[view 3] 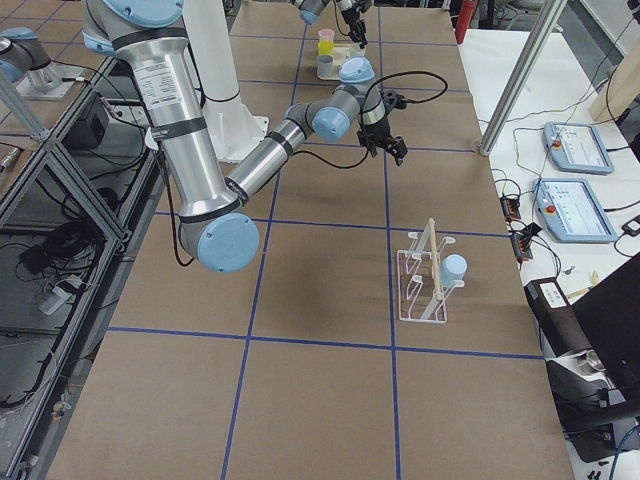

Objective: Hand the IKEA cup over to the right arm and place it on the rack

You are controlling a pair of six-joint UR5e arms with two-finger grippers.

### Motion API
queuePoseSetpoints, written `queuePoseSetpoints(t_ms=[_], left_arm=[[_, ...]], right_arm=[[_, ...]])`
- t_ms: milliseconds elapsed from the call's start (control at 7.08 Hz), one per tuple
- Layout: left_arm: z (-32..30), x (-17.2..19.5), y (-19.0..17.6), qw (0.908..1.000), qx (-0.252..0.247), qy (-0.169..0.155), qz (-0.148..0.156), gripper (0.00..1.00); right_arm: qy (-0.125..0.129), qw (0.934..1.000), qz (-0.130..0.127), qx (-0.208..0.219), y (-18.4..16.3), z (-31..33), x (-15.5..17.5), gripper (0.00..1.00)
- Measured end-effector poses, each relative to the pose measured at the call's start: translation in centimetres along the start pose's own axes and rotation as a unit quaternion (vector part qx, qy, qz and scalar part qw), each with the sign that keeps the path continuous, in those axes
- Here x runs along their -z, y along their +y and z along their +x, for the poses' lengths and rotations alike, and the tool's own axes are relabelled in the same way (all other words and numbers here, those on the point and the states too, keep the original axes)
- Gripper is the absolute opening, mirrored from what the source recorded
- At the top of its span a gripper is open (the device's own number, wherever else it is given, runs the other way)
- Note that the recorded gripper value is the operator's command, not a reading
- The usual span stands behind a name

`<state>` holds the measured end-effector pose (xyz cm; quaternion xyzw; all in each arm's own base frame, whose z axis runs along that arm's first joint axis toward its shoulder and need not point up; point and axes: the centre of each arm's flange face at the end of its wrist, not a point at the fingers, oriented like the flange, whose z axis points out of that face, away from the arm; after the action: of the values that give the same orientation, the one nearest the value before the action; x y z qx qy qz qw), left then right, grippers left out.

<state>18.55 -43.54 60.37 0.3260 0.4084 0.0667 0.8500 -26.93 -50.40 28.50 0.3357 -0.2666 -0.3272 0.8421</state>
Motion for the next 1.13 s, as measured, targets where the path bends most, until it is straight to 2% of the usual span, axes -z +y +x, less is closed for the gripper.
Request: queuePoseSetpoints(t_ms=[283, 565, 989, 1130], left_arm=[[0.2, 0.2, -0.1, 1.0000, -0.002, 0.007, -0.002, 0.00], [0.9, 1.2, -0.8, 0.9995, -0.003, 0.032, -0.007, 0.00], [-1.9, 5.7, -4.9, 0.9994, 0.005, 0.018, 0.029, 0.00], [-0.8, 7.8, -7.5, 0.9992, 0.016, 0.021, 0.030, 0.00]], right_arm=[[0.000, 1.0000, 0.000, 0.000, 0.0, 0.0, 0.0, 0.99], [0.000, 1.0000, 0.001, 0.001, -0.2, -0.1, 0.0, 0.99], [-0.003, 0.9999, 0.009, 0.003, -0.8, -0.5, 0.2, 0.99], [-0.006, 0.9996, 0.026, 0.005, -1.1, -0.8, 0.4, 0.99]])
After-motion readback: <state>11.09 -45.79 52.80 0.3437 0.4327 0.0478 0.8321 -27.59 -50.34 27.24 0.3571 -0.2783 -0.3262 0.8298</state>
